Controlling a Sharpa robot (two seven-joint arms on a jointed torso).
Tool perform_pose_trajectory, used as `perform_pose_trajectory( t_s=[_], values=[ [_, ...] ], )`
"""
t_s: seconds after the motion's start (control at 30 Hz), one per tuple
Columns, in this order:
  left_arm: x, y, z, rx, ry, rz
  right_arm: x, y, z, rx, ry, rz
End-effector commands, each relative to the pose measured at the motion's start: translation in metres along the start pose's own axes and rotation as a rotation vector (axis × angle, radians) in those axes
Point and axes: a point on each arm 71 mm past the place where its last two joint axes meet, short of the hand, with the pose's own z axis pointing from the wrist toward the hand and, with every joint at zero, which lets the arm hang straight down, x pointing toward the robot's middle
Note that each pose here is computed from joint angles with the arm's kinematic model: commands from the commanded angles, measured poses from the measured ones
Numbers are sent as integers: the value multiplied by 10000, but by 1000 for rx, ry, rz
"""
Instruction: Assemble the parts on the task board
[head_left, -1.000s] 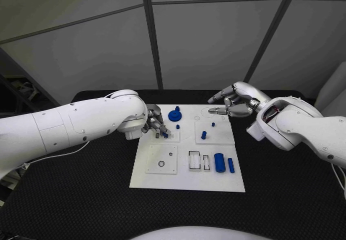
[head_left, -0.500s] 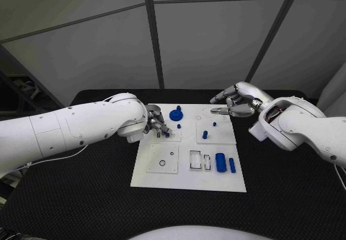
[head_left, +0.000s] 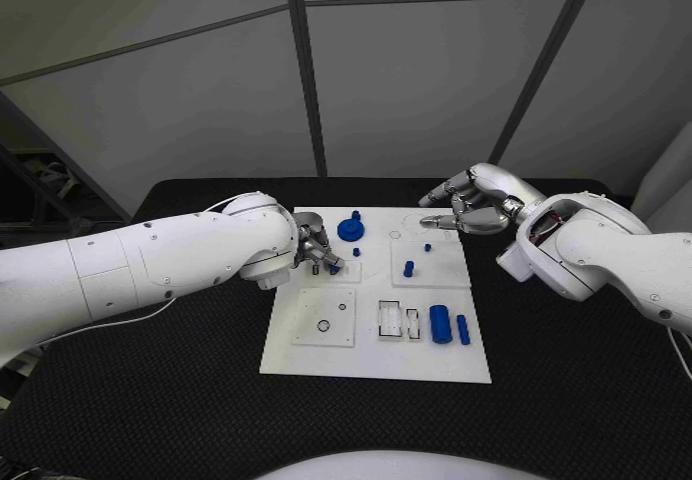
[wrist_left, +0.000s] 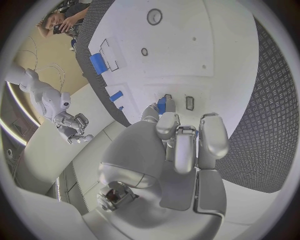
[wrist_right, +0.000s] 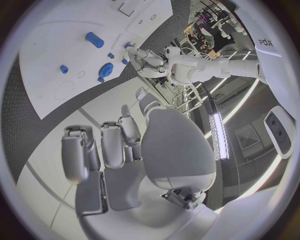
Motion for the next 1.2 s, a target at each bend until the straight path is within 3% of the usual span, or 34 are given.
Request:
perform_pose_trajectory(
  t_s=[0.03,0.8,1.2],
  values=[
    [-9,-7,-3,-5,-16,25,-1,14,5,-6,8,-6],
    [19,55,-28,-39,28,64,13,7,14,2,25,-3],
    [34,13,-1,-40,41,76,22,12,19,0,31,-2]
  ],
)
